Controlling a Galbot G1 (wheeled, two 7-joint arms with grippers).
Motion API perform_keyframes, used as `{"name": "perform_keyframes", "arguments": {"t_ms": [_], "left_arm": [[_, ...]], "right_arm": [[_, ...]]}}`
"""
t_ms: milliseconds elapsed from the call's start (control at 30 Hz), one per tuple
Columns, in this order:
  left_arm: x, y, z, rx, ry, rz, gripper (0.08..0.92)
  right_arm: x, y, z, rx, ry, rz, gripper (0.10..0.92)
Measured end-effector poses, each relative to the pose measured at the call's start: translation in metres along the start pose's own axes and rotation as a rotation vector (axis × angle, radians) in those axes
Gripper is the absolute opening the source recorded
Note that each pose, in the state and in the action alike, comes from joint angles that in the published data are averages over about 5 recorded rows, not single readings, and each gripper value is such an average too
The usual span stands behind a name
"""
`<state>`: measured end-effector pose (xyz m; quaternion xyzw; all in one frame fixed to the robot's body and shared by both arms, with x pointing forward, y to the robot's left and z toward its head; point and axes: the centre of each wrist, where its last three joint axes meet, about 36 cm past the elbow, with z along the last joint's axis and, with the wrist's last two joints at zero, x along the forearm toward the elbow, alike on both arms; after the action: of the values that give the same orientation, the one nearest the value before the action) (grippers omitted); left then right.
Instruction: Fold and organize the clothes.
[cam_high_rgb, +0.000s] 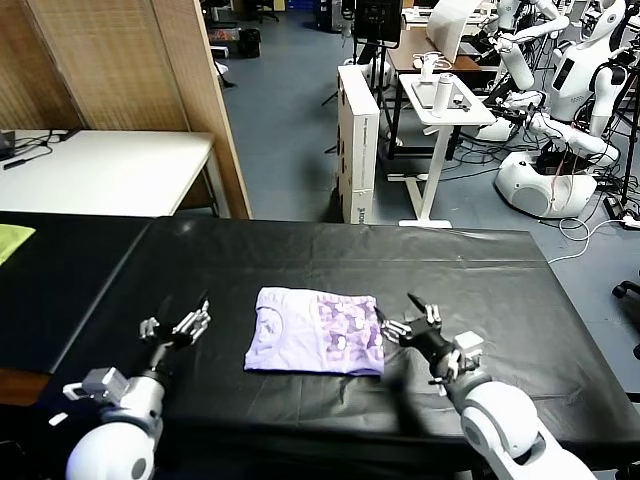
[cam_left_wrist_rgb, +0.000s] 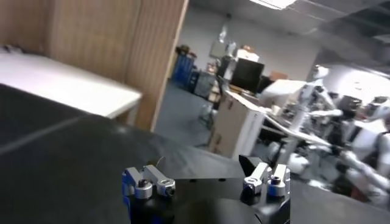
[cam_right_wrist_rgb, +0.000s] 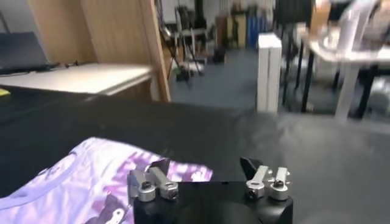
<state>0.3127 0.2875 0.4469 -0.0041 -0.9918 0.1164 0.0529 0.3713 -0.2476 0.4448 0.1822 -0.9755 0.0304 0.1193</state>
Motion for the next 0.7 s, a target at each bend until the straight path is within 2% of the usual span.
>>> {"name": "perform_keyframes", "arguments": {"t_ms": [100, 167, 367, 700], "left_arm": [[0.004, 0.006, 0.002, -0.028, -0.017, 0.009, 0.907], [0.006, 0.009, 0.003, -0.044, -0.013, 0.008, 0.907], [0.019, 0.012, 0.001, -0.070, 0.061, -0.033, 0.907], [0.057, 0.012, 0.019, -0.129, 0.131, -0.064, 0.907]], "right_arm": [[0.007, -0.002, 0.002, 0.053, -0.053, 0.005, 0.905], [0.012, -0.004, 0.006, 0.073, -0.072, 0.015, 0.907], [0.028, -0.006, 0.017, 0.084, -0.101, 0.092, 0.907], [0.076, 0.010, 0.045, 0.063, -0.103, 0.175, 0.907]]}}
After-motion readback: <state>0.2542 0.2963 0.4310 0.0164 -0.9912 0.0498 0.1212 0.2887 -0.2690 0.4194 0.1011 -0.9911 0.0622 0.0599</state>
